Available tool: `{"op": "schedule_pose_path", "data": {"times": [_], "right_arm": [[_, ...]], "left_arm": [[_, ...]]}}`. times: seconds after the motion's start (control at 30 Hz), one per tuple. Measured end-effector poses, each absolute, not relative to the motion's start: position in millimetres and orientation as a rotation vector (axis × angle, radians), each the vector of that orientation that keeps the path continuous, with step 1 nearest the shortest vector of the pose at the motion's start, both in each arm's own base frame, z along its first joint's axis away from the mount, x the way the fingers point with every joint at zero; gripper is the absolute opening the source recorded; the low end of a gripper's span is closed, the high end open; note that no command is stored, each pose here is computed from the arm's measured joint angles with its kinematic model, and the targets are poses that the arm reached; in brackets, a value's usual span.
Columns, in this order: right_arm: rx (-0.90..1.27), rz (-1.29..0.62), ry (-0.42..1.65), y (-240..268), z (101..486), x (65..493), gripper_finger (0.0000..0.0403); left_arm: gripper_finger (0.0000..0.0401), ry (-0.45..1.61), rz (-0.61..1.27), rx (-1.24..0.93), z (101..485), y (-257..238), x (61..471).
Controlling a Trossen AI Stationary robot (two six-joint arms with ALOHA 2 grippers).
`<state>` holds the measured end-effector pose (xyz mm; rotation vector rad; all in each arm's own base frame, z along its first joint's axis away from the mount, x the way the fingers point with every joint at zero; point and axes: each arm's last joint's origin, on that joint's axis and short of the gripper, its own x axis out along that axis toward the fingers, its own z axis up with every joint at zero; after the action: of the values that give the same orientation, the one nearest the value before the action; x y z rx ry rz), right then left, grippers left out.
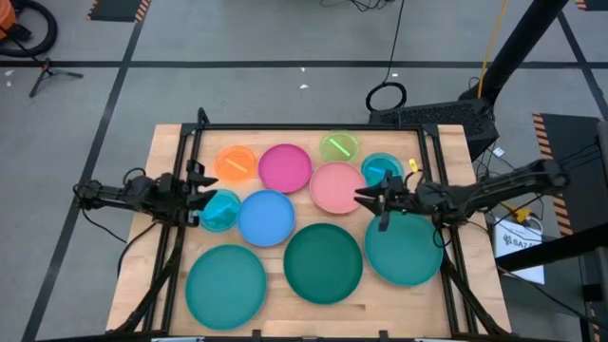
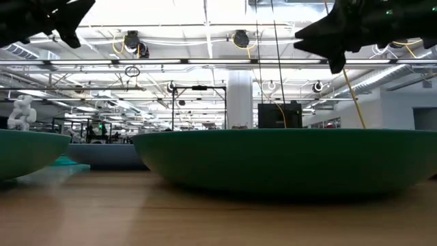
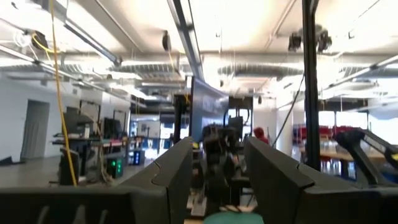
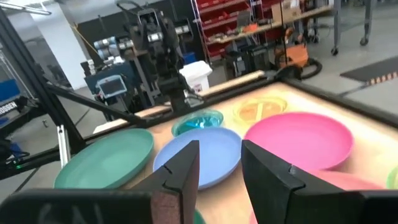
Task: Stack plastic plates
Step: Stack the dark green plate on top of the right green plate
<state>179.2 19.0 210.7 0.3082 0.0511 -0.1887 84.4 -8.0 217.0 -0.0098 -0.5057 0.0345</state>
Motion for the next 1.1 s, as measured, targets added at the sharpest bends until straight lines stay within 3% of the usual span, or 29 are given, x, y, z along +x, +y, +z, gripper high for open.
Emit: {"op": "schedule_pose_path", "data": {"times": [0.2,0.37,0.7,1.0,1.1], "right_arm": [[0.343,-0.139,0.062,22.7,202.2,192.7,0.0114],[0.315,-0.113,0.084,26.9,216.6,213.8,0.0114],[0.150,-0.120,0.429,43.2,231.4,264.5,0.0114],[-0.154,0.053,0.538,65.0,209.9,278.1,0.0114],[-0.152,0.062,0.549,71.5,209.3,283.0,0.0114]], "left_arm": [[0.0154,-0.521,0.025,-0.052,218.4,-7.8,83.7],[0.0154,-0.516,0.013,-0.097,217.9,-7.9,84.0],[0.0154,-0.511,0.004,-0.136,217.6,-7.9,84.2],[0.0154,-0.526,0.008,-0.141,219.0,-7.6,83.4],[0.0154,-0.531,0.034,-0.097,219.5,-7.2,83.1]]}}
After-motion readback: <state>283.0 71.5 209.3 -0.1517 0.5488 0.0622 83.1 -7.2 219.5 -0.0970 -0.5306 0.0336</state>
